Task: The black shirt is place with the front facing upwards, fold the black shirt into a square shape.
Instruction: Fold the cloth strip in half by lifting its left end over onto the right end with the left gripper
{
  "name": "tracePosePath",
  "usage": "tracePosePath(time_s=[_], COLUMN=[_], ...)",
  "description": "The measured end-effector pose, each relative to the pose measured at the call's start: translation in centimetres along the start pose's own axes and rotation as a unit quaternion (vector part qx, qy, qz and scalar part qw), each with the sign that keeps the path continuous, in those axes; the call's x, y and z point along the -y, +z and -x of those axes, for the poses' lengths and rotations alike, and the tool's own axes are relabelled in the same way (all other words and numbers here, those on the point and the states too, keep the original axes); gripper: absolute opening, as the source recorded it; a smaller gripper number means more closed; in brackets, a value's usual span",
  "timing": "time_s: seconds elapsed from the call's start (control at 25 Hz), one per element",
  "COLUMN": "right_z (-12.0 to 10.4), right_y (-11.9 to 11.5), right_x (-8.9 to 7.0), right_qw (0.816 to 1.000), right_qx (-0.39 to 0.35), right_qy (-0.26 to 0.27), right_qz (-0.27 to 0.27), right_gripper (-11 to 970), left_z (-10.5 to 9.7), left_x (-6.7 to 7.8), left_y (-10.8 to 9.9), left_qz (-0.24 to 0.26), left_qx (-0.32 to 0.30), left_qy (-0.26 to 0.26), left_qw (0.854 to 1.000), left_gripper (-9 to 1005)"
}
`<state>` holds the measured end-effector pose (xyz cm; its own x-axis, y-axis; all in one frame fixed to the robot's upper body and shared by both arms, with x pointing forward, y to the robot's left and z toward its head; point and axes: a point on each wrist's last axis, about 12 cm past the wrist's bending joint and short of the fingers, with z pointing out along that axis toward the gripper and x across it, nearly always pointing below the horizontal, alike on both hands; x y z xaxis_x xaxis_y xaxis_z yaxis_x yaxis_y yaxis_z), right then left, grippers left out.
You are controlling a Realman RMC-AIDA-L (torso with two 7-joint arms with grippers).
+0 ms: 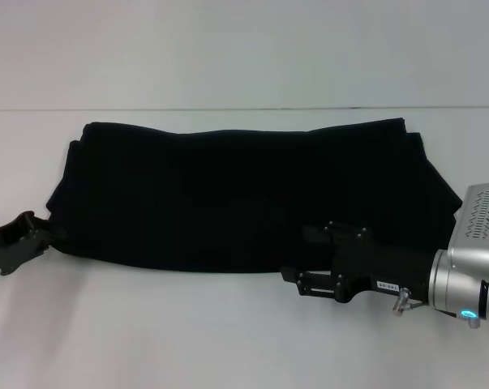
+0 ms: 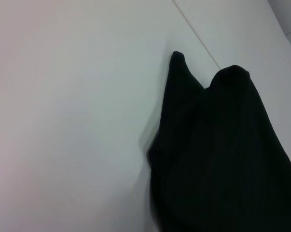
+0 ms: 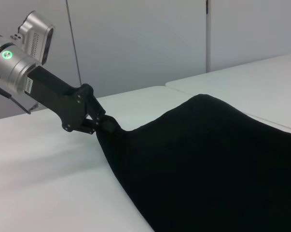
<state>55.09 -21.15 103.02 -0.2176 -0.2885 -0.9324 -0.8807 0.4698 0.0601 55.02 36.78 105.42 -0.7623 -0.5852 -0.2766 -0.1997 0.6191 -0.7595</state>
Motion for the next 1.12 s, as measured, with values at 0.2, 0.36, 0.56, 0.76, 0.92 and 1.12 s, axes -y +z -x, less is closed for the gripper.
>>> tracePosePath(time_s=[0.2,0.36,0.56,0.76,0.92,1.12], right_z=[0.1,0.2,0.4,0.5,0.5,0.1], right_y=[0.0,0.1,0.4,0.5,0.5,-0.3], right_x=[0.0,0.1,0.5,0.7,0.7,0.8], right_qw=[1.0,1.0,1.0,1.0,1.0,0.999], right_qx=[0.0,0.001,-0.004,-0.007,-0.007,0.01], right_qy=[-0.001,0.0,0.002,0.007,0.007,0.03], right_qz=[0.0,-0.002,-0.011,-0.016,-0.017,-0.034], right_gripper=[832,833,834,834,834,834], left_z=[0.0,0.7,1.7,3.1,3.6,5.0], left_x=[-0.5,-1.6,-2.7,-3.2,-2.5,1.3], left_y=[-0.4,-1.9,-3.6,-5.2,-5.2,-4.2], left_qz=[0.002,0.001,0.01,0.014,-0.005,-0.083], left_qx=[0.011,0.049,0.082,0.107,0.114,0.107], left_qy=[-0.005,-0.014,-0.021,-0.021,-0.019,0.008], left_qw=[1.0,0.999,0.996,0.994,0.993,0.991], left_gripper=[17,17,18,18,18,17])
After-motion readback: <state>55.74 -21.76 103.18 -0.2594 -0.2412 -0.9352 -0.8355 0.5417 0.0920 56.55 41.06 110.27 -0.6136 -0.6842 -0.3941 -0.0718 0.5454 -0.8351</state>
